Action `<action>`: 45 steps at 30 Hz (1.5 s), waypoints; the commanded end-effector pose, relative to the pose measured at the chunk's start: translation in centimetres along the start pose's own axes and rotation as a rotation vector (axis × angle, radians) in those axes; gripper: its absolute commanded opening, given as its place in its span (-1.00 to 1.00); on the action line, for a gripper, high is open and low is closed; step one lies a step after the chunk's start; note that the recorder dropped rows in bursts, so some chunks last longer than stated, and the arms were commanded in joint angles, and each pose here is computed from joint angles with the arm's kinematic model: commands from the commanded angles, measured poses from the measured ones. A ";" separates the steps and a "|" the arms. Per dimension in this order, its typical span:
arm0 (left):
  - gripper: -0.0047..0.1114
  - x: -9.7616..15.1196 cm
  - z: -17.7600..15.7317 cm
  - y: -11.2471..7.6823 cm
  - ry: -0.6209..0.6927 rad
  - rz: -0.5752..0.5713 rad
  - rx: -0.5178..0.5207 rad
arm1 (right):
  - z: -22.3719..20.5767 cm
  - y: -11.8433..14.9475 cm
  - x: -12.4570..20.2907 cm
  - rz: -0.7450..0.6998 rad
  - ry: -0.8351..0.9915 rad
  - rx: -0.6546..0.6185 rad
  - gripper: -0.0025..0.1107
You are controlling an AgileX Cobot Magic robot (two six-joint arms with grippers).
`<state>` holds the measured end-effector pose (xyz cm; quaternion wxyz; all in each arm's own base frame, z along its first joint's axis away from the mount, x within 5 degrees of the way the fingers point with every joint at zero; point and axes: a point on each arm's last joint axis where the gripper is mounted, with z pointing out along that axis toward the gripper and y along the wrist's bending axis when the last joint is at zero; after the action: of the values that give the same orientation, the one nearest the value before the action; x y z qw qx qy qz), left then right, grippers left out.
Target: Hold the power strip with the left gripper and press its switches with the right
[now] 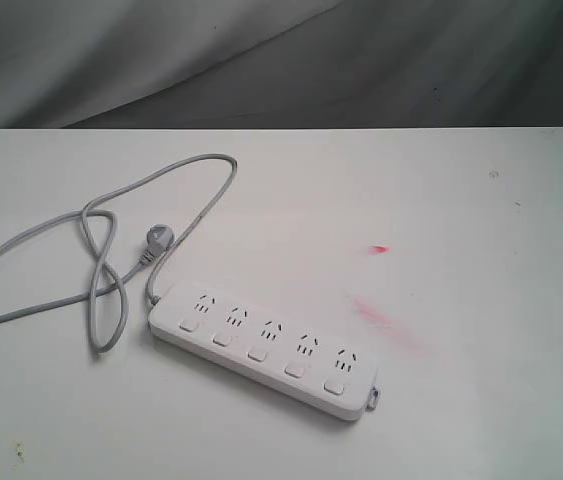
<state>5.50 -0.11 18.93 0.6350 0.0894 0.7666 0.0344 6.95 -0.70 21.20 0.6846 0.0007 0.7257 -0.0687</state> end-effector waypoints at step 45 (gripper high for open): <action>-0.91 -13.4 5.9 2.1 0.289 -0.301 -0.042 | 0.0 0.0 0.1 -0.010 -0.008 0.007 -0.96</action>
<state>11.70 -0.57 30.61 0.5884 -0.0993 0.7978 -0.0861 6.95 -0.70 21.20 0.6846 0.0007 0.7257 -0.0687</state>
